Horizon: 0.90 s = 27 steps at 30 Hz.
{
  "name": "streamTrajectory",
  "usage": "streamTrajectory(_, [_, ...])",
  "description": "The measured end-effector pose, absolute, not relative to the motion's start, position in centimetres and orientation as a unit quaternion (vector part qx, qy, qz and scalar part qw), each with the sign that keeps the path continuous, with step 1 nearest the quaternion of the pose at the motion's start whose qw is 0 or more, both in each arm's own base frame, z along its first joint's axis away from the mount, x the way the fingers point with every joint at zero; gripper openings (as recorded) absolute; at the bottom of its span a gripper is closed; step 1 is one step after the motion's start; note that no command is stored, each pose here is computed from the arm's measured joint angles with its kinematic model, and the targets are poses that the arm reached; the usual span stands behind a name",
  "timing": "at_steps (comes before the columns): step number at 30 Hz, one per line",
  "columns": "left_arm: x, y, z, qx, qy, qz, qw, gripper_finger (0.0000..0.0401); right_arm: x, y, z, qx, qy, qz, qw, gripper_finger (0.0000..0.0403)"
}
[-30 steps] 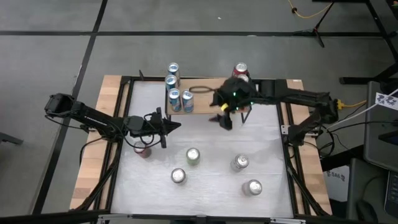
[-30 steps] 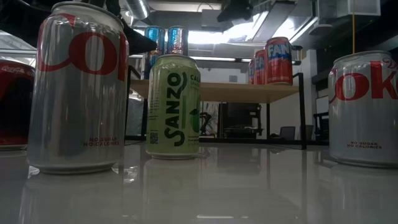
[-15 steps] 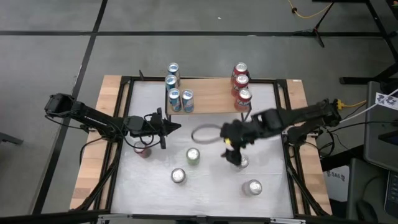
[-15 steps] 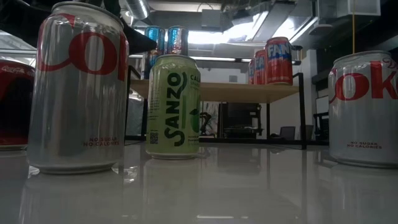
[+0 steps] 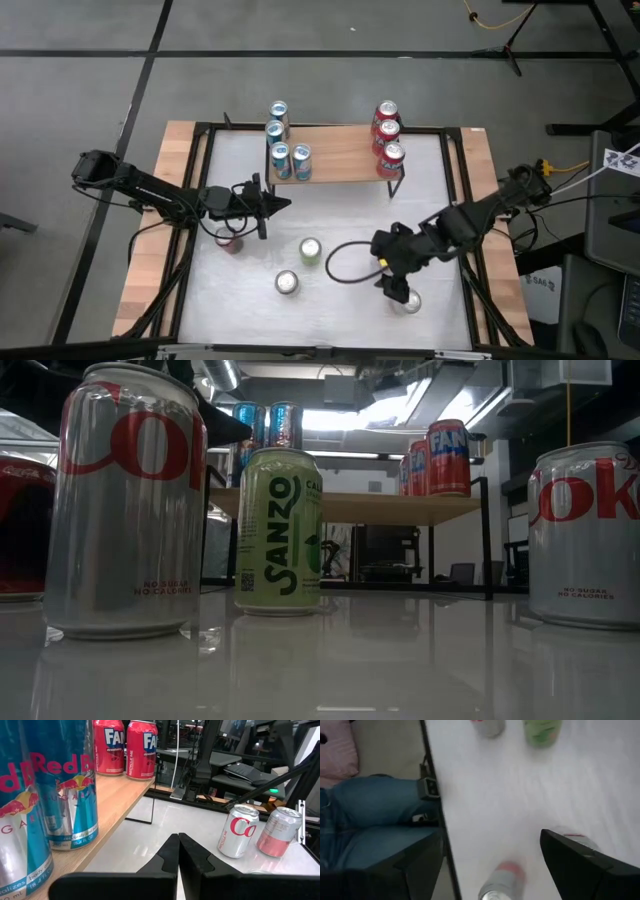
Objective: Sort soda cans
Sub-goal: Put the top red-silver soda can on the shelf
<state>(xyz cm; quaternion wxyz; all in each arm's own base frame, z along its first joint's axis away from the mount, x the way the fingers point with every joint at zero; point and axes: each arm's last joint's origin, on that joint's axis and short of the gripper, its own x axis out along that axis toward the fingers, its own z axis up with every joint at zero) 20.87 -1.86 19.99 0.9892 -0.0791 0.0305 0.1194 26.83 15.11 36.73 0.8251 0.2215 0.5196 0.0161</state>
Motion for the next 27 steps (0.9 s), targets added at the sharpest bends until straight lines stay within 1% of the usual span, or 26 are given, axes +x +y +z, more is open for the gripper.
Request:
streamTrajectory(5, [20.87, -1.86, 19.99, -0.079, 0.031, 0.119, 0.989, 0.0, 26.61, 15.74, 36.81, 0.222, 0.52, 0.035, 0.824, 0.0317])
streamTrajectory(27, [20.87, -1.86, 19.98, -0.079, 0.031, 0.119, 0.989, 0.0, 26.68, 15.65, 36.79, 0.221, 0.518, 0.031, 0.826, 0.0321])
